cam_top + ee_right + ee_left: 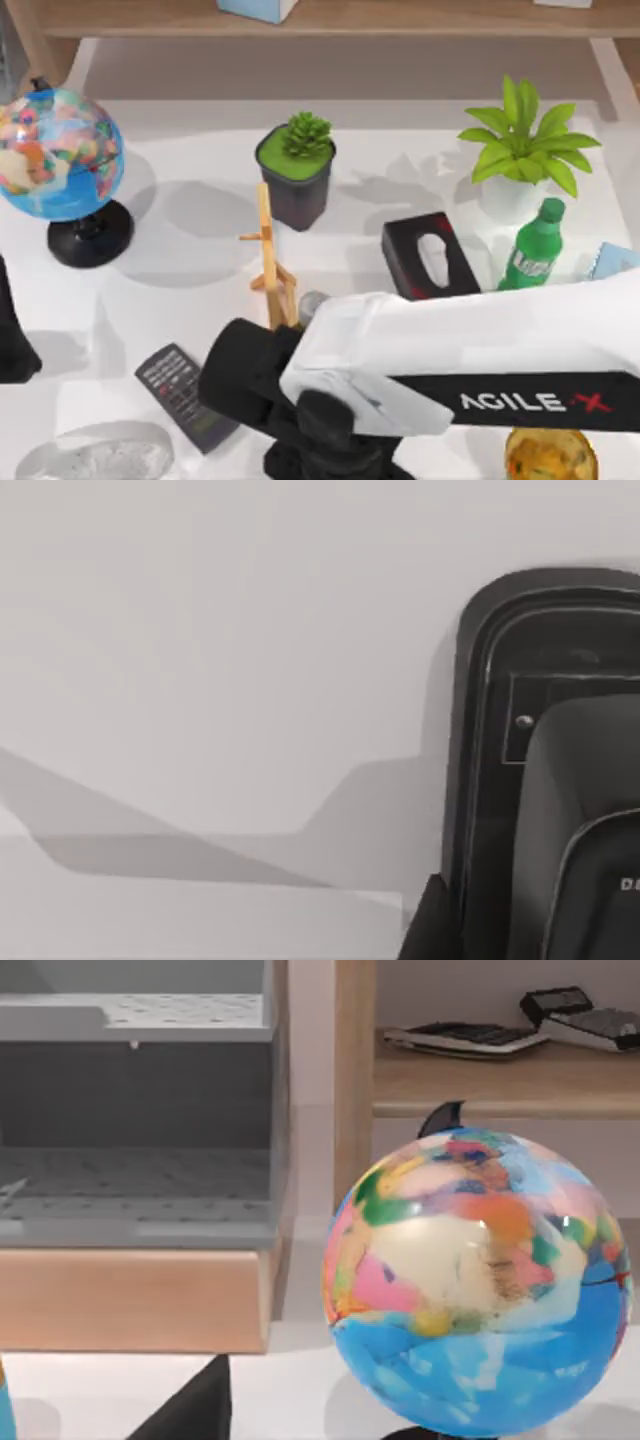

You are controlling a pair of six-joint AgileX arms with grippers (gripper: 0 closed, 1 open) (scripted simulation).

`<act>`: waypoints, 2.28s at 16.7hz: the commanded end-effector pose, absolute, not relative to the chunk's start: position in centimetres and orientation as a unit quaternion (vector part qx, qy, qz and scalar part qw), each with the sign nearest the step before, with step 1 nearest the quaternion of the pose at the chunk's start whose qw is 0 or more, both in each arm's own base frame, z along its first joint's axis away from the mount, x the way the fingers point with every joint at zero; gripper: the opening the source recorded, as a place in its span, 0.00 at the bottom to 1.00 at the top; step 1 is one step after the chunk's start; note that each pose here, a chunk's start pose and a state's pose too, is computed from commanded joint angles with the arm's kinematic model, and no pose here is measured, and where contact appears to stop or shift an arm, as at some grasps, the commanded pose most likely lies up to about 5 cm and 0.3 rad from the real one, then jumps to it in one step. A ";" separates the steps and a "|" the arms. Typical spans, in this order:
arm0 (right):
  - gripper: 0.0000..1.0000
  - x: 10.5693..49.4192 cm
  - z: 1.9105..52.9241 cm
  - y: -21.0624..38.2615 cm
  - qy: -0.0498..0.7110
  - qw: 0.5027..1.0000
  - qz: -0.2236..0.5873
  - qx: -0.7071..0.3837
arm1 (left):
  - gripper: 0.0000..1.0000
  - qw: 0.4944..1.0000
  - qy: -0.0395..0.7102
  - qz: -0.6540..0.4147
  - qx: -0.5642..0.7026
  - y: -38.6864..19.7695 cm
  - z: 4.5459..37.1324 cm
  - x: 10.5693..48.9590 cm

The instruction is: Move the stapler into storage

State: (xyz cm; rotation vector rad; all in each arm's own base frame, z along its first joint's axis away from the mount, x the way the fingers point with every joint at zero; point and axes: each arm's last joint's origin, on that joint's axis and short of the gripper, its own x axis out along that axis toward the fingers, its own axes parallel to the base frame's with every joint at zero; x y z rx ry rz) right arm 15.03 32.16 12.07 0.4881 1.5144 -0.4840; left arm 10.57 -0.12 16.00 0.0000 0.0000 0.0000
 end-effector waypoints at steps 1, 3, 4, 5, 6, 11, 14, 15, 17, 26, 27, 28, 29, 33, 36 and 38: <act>0.00 14.8 12.5 32.1 0.673 0.674 -0.214 0.218 | 1.00 1.000 0.000 0.000 0.000 -0.1 16.0 10.6; 0.00 14.7 13.7 32.1 0.671 0.674 -0.210 0.226 | 1.00 1.000 0.000 0.000 0.000 -0.1 16.0 10.6; 0.00 14.9 14.2 32.2 0.671 0.674 -0.208 0.229 | 1.00 1.000 0.000 0.000 0.000 -0.1 16.0 10.6; 0.00 15.0 14.6 32.2 0.670 0.674 -0.208 0.229 | 1.00 1.000 0.000 0.000 0.000 -0.1 16.0 10.6; 0.00 15.2 14.7 32.2 0.671 0.674 -0.211 0.226 | 1.00 1.000 0.000 0.000 0.000 -0.1 16.0 10.6; 0.00 15.2 14.8 32.3 0.673 0.674 -0.214 0.218 | 1.00 1.000 0.000 0.000 0.000 -0.1 16.0 10.6; 0.00 15.0 15.7 32.3 0.674 0.675 -0.205 0.220 | 1.00 1.000 0.000 0.000 0.000 -0.1 16.0 10.6; 0.00 14.9 16.7 32.3 0.674 0.677 -0.194 0.223 | 1.00 1.000 0.000 0.000 0.000 -0.1 16.0 10.6; 0.00 15.2 19.5 32.0 0.671 0.683 -0.163 0.239 | 1.00 1.000 0.000 0.000 0.000 -0.1 16.0 10.6; 0.00 24.6 35.2 24.8 0.561 0.748 -0.011 0.354 | 1.00 1.000 0.000 0.000 0.000 -0.1 16.0 10.6; 0.00 26.1 36.6 23.1 0.540 0.761 -0.004 0.359 | 1.00 1.000 0.000 0.000 0.000 -0.1 16.0 10.6; 0.00 27.6 37.9 21.3 0.517 0.776 -0.001 0.361 | 1.00 1.000 0.000 0.000 0.000 -0.1 16.0 10.6; 0.00 29.0 39.0 19.3 0.496 0.791 0.000 0.359 | 1.00 1.000 0.000 0.000 0.000 -0.1 16.0 10.6; 0.00 34.6 41.0 10.3 0.436 0.845 -0.033 0.309 | 1.00 1.000 0.000 0.000 0.000 -0.1 16.0 10.6; 0.00 38.2 40.1 2.8 0.433 0.865 -0.072 0.243 | 1.00 1.000 0.000 0.000 0.000 -0.1 16.0 10.6; 0.00 40.2 38.4 -2.2 0.453 0.865 -0.092 0.195 | 1.00 1.000 0.000 0.000 0.000 -0.1 16.0 10.6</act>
